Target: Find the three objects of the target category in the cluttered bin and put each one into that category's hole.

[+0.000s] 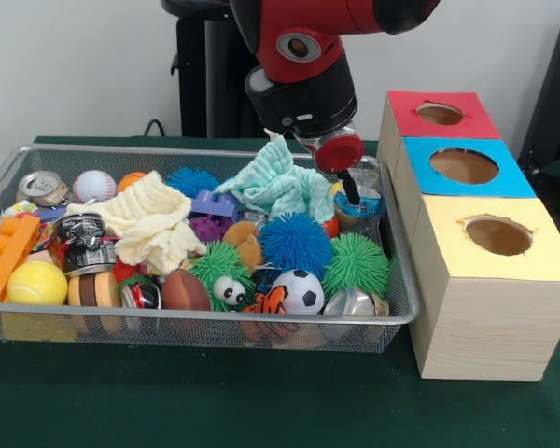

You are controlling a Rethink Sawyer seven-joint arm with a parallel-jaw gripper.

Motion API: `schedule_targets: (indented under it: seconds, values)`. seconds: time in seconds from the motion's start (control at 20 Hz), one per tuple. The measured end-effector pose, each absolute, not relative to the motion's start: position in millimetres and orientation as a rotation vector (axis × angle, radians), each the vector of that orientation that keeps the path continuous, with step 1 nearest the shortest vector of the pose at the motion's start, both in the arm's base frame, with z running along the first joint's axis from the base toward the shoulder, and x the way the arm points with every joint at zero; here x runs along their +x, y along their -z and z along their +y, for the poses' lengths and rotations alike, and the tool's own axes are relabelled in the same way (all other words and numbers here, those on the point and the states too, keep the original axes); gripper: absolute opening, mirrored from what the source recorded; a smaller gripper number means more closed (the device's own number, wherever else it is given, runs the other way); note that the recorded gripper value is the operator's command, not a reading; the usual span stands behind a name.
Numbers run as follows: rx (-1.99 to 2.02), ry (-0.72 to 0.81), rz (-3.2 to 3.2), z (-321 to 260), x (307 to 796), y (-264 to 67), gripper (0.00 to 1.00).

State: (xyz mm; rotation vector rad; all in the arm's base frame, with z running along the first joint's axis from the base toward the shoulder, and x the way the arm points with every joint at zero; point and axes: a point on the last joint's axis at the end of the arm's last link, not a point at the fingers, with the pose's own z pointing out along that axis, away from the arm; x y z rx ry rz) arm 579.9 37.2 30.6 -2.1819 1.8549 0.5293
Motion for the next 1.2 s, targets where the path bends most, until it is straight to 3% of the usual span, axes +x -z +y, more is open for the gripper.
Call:
schedule_targets:
  seconds: [1.2]
  values:
    - [-2.165, -0.570, 1.851, 42.5, 575.5, -15.9, 1.00]
